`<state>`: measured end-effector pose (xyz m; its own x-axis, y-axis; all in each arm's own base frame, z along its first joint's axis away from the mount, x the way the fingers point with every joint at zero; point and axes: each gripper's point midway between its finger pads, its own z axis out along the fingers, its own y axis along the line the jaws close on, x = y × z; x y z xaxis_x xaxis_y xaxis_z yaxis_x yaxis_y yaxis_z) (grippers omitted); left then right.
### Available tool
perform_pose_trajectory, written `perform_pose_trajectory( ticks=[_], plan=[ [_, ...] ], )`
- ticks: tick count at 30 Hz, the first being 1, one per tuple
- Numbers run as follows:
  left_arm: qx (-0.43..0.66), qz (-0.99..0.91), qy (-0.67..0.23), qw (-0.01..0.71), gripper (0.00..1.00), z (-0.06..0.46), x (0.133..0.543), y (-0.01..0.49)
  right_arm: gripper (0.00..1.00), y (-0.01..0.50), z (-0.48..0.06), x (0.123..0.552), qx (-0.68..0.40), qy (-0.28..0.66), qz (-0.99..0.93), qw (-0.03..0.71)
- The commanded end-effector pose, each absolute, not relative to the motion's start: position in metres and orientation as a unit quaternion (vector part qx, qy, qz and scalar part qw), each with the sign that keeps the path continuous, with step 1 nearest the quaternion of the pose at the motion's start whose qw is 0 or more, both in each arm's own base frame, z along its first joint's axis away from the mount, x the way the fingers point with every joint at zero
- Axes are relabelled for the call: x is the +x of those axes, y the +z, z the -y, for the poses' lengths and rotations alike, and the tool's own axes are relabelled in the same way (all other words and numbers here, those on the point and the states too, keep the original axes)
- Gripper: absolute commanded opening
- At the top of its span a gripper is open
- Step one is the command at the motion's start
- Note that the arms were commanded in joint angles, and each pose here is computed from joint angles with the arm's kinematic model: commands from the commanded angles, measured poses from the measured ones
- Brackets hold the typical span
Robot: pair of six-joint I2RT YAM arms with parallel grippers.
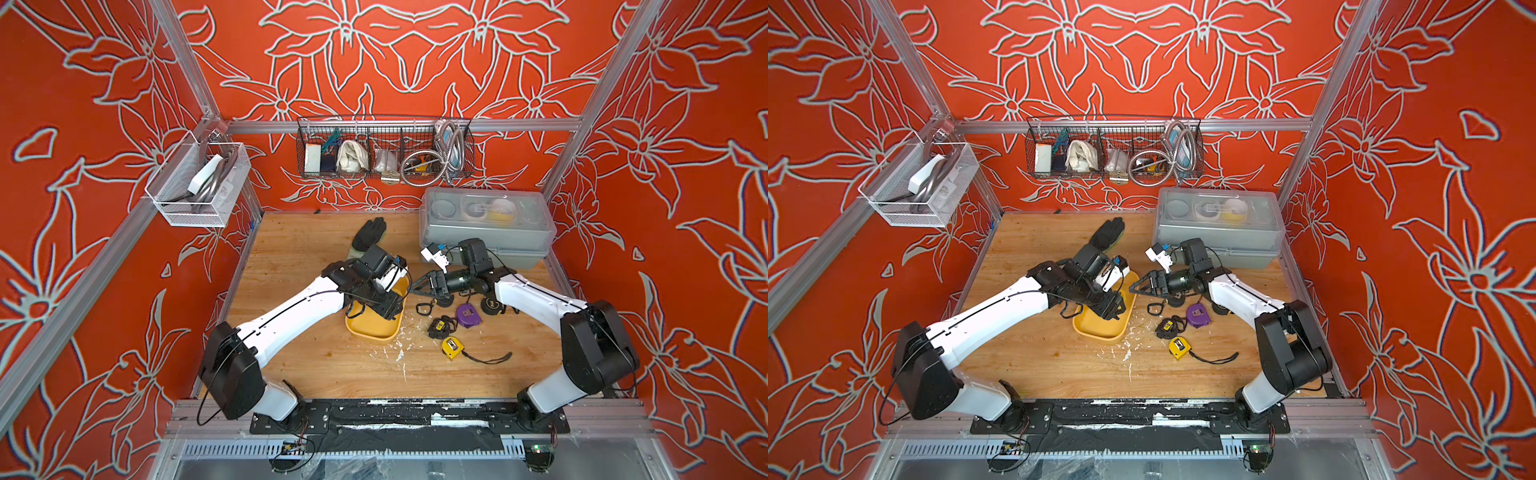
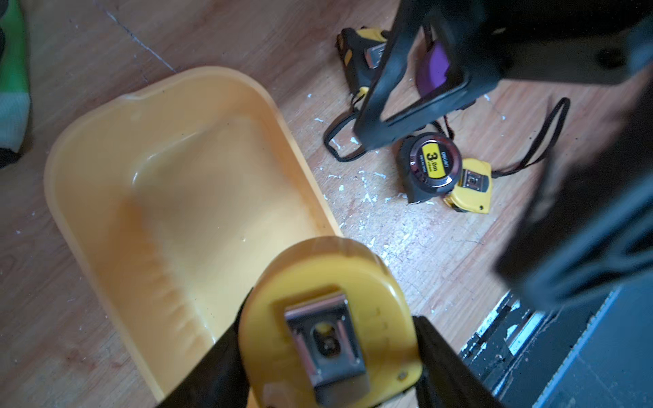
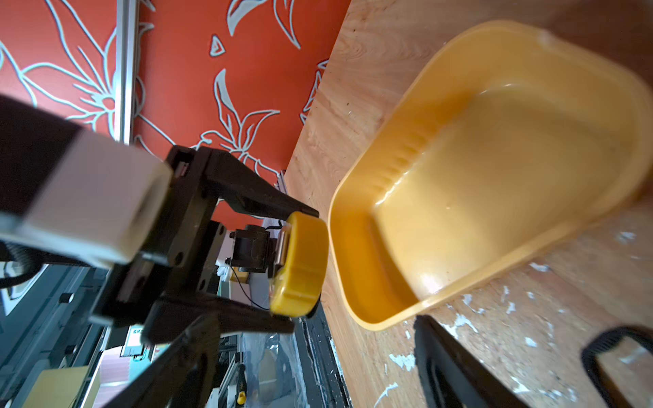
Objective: Take the tape measure out of the storage box
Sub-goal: Pick up the tape measure from the storage box, then place the tape measure at the center of the board.
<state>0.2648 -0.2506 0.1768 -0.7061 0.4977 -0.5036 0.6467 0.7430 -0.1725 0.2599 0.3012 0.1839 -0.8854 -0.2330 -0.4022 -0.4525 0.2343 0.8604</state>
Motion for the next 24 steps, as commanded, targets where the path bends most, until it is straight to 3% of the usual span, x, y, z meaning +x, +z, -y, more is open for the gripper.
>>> perform_pose_trajectory(
  ticks=[1,9,18,24],
  plan=[
    [0.343,-0.888,-0.184,0.246,0.54,0.262,0.263,0.195,0.86,0.188,-0.313,0.249,-0.234,0.590,-0.770,0.069],
    [0.361,-0.880,-0.176,0.255,0.54,0.274,0.262,0.196,0.75,0.191,-0.327,0.236,-0.252,0.603,-0.756,0.044],
    [0.367,-0.876,-0.159,0.270,0.55,0.281,0.269,0.198,0.48,0.190,-0.334,0.229,-0.256,0.618,-0.743,0.019],
    [0.371,-0.877,-0.154,0.264,0.68,0.284,0.270,0.192,0.35,0.192,-0.336,0.231,-0.254,0.623,-0.740,0.022]
  ],
)
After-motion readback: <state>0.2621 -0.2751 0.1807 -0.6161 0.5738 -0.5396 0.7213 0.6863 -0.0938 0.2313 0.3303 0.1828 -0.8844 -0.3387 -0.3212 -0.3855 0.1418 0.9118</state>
